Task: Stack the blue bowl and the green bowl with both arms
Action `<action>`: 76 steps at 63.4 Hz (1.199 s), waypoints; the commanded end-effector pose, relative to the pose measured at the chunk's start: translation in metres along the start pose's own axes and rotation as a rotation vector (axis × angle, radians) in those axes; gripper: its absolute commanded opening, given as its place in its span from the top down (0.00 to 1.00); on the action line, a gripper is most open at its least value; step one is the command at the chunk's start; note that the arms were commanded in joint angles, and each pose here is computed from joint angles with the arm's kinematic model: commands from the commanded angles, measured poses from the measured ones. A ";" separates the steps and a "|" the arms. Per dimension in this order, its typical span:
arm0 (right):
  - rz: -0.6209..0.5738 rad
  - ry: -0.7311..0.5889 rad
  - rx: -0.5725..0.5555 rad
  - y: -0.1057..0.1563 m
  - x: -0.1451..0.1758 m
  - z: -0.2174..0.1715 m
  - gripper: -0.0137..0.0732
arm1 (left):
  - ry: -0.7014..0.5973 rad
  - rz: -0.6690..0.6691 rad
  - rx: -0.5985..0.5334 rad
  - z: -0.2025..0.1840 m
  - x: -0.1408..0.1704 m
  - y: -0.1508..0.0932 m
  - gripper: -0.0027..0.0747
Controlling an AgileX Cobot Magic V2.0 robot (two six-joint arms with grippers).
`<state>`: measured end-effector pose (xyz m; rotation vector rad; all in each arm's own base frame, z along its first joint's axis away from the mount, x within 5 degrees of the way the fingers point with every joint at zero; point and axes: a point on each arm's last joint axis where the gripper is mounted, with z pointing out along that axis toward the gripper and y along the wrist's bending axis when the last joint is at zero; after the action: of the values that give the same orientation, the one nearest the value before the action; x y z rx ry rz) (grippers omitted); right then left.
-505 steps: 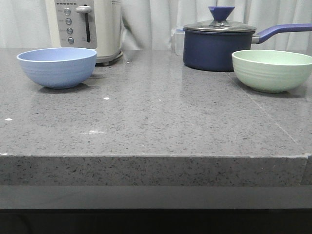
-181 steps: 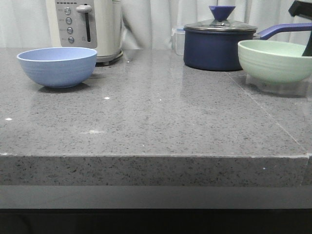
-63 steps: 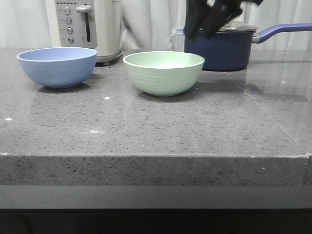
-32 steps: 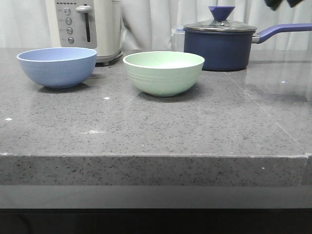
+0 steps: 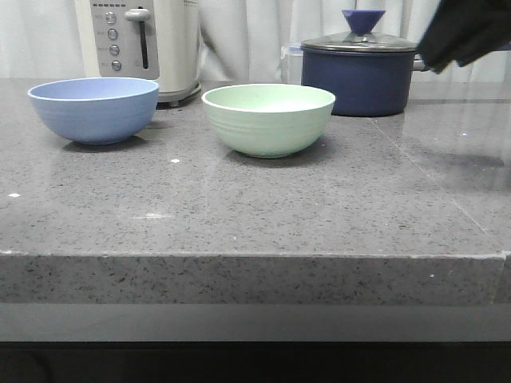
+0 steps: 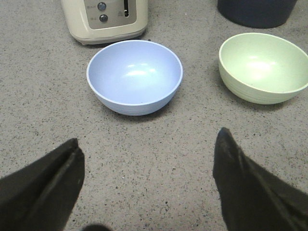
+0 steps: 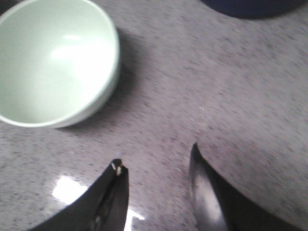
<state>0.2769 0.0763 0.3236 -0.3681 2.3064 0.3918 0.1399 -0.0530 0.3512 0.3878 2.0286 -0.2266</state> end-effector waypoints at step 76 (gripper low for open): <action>0.030 -0.028 -0.082 0.016 -0.006 0.066 0.92 | -0.096 -0.008 0.011 -0.006 -0.014 -0.001 0.26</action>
<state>0.3157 0.1182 0.2626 -0.3948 2.3778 0.5074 0.1398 -0.0531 0.3512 0.3862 2.0290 -0.2302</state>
